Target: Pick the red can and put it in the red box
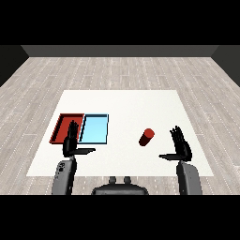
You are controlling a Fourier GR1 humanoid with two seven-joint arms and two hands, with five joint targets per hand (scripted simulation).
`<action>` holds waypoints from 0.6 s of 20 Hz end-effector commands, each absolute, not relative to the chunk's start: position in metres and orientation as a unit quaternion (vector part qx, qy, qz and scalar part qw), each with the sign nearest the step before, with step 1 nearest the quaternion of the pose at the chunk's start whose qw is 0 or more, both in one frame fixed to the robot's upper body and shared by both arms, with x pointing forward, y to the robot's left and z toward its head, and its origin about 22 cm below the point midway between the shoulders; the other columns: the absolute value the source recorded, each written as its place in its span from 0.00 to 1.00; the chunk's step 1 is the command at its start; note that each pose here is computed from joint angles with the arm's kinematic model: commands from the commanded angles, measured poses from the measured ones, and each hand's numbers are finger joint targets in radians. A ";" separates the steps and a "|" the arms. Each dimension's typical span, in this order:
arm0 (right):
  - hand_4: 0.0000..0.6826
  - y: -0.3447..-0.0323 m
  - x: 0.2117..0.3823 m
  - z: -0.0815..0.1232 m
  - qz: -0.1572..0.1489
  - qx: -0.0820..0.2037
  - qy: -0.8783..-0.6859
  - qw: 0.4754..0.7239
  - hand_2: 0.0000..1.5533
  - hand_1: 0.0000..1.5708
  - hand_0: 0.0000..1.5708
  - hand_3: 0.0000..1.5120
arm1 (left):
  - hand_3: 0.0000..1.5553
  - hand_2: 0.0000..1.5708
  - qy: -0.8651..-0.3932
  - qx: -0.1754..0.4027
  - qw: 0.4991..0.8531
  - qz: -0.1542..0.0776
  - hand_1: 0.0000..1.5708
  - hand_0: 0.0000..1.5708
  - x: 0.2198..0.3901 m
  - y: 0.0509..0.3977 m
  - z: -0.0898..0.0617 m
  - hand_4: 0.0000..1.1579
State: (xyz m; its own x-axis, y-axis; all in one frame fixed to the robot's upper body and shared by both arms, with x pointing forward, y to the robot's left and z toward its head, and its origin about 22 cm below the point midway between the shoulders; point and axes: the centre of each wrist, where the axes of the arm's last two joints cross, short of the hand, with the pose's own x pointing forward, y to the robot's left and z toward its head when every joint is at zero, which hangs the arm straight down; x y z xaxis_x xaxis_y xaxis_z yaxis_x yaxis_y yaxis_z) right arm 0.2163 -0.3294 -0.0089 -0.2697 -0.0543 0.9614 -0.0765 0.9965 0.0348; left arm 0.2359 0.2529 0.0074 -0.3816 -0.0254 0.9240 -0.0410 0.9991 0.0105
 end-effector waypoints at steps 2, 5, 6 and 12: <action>0.00 -0.322 0.214 -0.021 0.004 0.040 -0.792 0.609 0.00 0.00 0.00 0.00 | 0.00 0.00 -0.836 0.026 0.548 0.006 0.00 0.00 0.235 0.260 0.007 0.00; 0.00 -0.322 0.238 -0.014 -0.003 0.051 -0.792 0.608 0.00 0.00 0.00 0.00 | 0.00 0.00 -0.829 0.022 0.558 0.008 0.00 0.00 0.219 0.262 0.010 0.00; 0.00 -0.332 0.231 -0.009 0.002 0.054 -0.791 0.609 0.00 0.00 0.00 0.00 | 0.00 0.00 -0.834 0.024 0.552 0.001 0.00 0.00 0.236 0.252 -0.009 0.00; 0.00 -0.307 0.247 -0.027 0.001 0.059 -0.785 0.616 0.00 0.00 0.00 0.00 | 0.00 0.00 -0.833 0.023 0.552 0.002 0.00 0.00 0.235 0.265 -0.003 0.00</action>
